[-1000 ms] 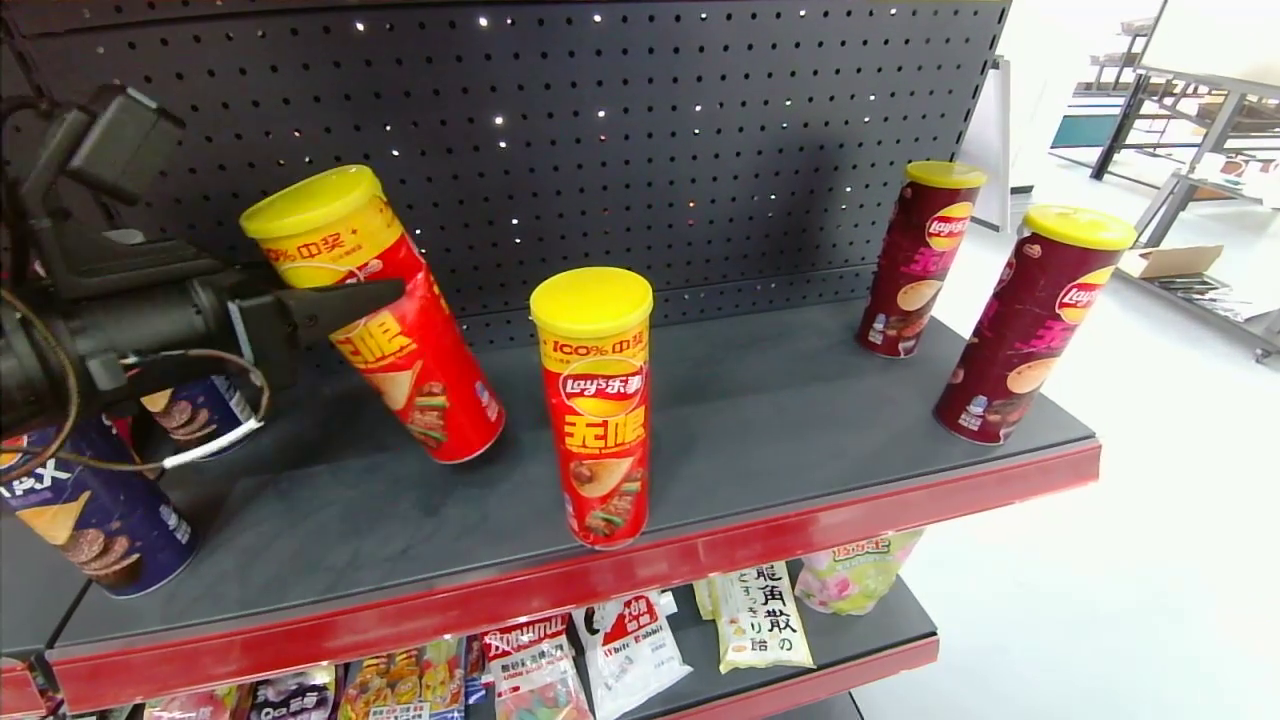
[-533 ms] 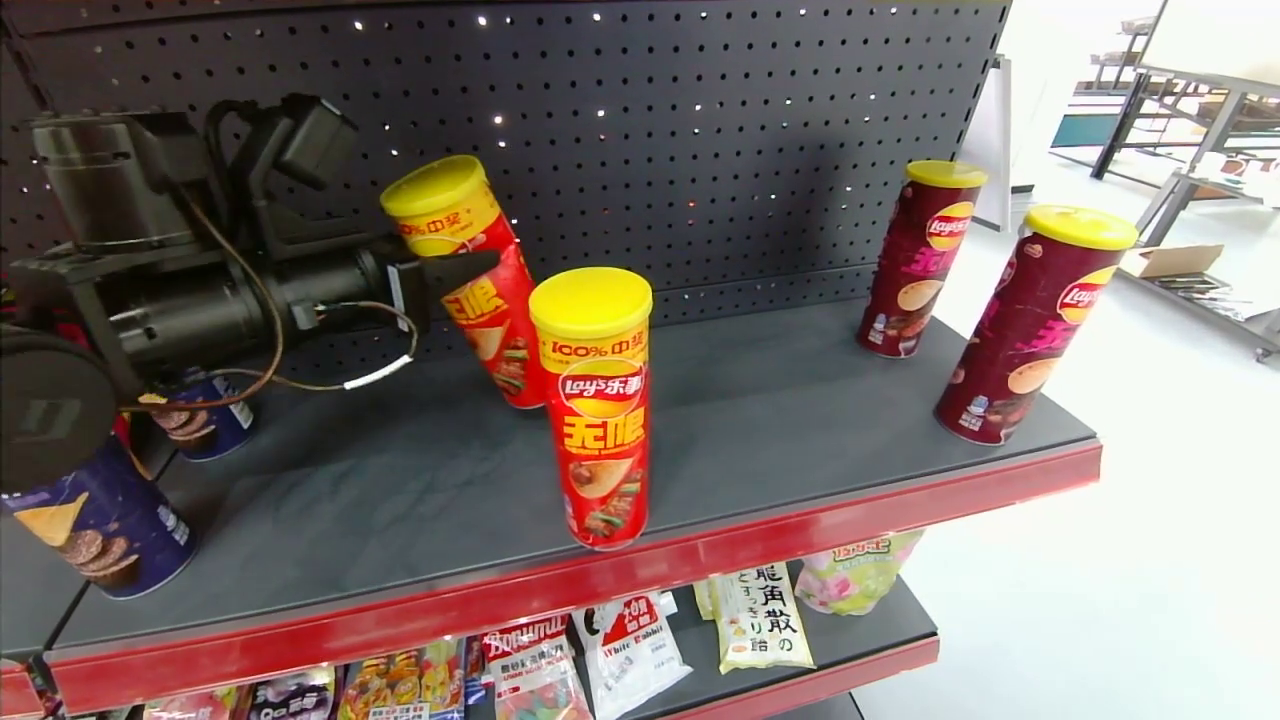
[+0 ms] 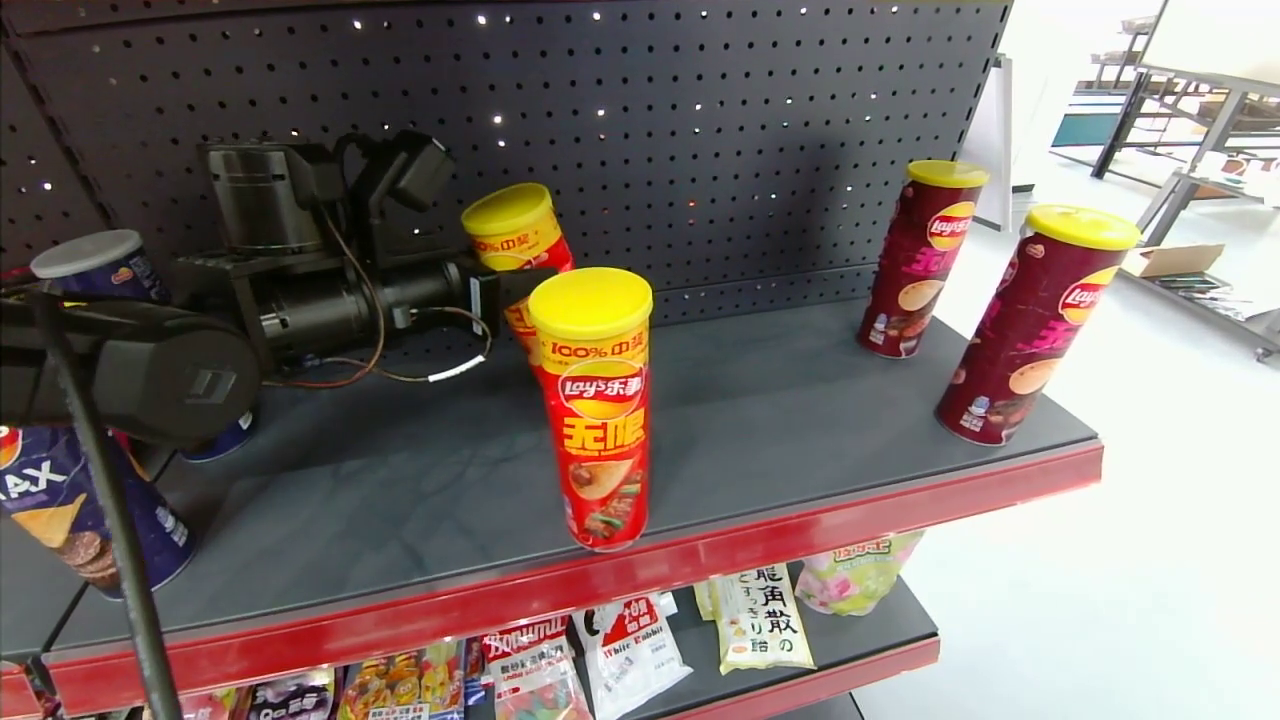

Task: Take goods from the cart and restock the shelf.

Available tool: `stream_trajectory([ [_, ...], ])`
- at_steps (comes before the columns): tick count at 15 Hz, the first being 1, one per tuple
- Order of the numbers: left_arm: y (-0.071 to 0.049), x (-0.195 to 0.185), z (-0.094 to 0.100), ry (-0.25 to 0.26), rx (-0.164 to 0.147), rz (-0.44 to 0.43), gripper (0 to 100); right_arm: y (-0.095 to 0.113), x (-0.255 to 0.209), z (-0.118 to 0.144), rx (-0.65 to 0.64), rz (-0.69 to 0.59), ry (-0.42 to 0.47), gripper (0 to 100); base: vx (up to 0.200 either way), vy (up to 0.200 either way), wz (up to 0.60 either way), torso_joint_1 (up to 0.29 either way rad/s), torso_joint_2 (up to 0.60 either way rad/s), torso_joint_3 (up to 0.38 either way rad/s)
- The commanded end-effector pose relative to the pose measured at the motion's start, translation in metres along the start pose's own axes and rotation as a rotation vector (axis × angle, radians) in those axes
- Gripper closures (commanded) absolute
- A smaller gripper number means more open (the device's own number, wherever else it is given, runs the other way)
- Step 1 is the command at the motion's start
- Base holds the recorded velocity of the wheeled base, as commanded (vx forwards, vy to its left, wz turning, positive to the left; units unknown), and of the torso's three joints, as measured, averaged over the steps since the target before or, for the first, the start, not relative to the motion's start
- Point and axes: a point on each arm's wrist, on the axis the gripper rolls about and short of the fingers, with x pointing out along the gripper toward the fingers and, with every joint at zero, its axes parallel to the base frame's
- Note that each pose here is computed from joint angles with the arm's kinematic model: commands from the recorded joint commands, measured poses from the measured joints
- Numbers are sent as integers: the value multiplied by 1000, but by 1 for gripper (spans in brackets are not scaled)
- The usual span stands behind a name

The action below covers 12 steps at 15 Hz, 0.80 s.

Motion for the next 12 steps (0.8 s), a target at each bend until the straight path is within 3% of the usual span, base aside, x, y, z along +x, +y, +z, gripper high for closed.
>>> stream_trajectory([
  [1, 2, 6, -2, 6, 16, -5, 100, 0, 0, 0, 0, 1, 2, 0, 0, 0, 0, 0, 0, 0],
  [12, -2, 15, 1, 24, 34, -29, 100, 0, 0, 0, 0, 1, 2, 0, 0, 0, 0, 0, 0, 0],
])
